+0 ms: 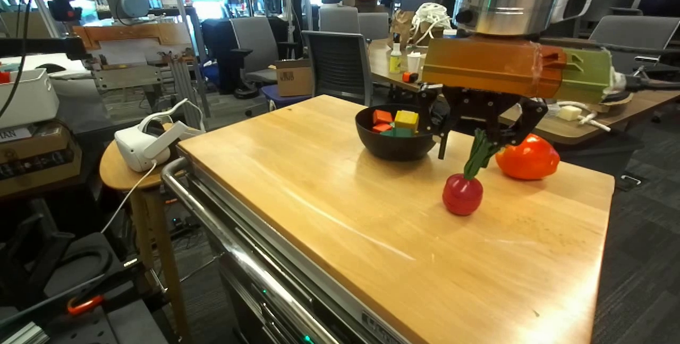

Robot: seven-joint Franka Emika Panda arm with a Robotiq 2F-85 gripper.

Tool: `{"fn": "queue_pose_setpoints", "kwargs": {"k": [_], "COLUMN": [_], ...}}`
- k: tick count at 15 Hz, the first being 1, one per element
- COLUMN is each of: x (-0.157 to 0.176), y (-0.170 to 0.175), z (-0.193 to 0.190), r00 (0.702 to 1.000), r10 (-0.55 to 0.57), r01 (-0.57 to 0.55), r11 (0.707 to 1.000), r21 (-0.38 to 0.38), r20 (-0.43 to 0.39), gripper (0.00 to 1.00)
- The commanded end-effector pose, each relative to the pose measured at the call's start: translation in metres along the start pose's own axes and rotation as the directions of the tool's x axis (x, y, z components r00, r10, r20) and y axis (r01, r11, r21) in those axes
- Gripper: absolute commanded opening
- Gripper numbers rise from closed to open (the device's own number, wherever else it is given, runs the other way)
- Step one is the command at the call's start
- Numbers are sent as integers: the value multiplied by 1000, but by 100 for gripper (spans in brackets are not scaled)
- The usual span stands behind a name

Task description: Move the apple to the top right corner of the countertop, place all the blocks inside the black bowl, put the radish in the bowl

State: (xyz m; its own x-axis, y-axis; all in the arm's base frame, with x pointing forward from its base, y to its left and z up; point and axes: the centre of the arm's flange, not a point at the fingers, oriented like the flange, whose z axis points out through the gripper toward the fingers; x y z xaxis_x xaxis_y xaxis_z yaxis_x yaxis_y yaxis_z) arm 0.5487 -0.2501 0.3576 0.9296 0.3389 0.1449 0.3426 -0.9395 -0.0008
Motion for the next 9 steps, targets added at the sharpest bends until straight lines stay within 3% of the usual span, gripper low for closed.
{"fn": "queue_pose_setpoints", "kwargs": {"k": [1,4,9], "x": [-14,-21,-16], "y": [-1,1,-8], "z": [-12,-13,-23], "r00": [994,989,990], "r10": [78,117,121], "r01": [-76,-113,-117], "r11": [997,993,991], "r21": [-31,-45,-57], "r20": [73,96,77], "gripper": [31,10,3]}}
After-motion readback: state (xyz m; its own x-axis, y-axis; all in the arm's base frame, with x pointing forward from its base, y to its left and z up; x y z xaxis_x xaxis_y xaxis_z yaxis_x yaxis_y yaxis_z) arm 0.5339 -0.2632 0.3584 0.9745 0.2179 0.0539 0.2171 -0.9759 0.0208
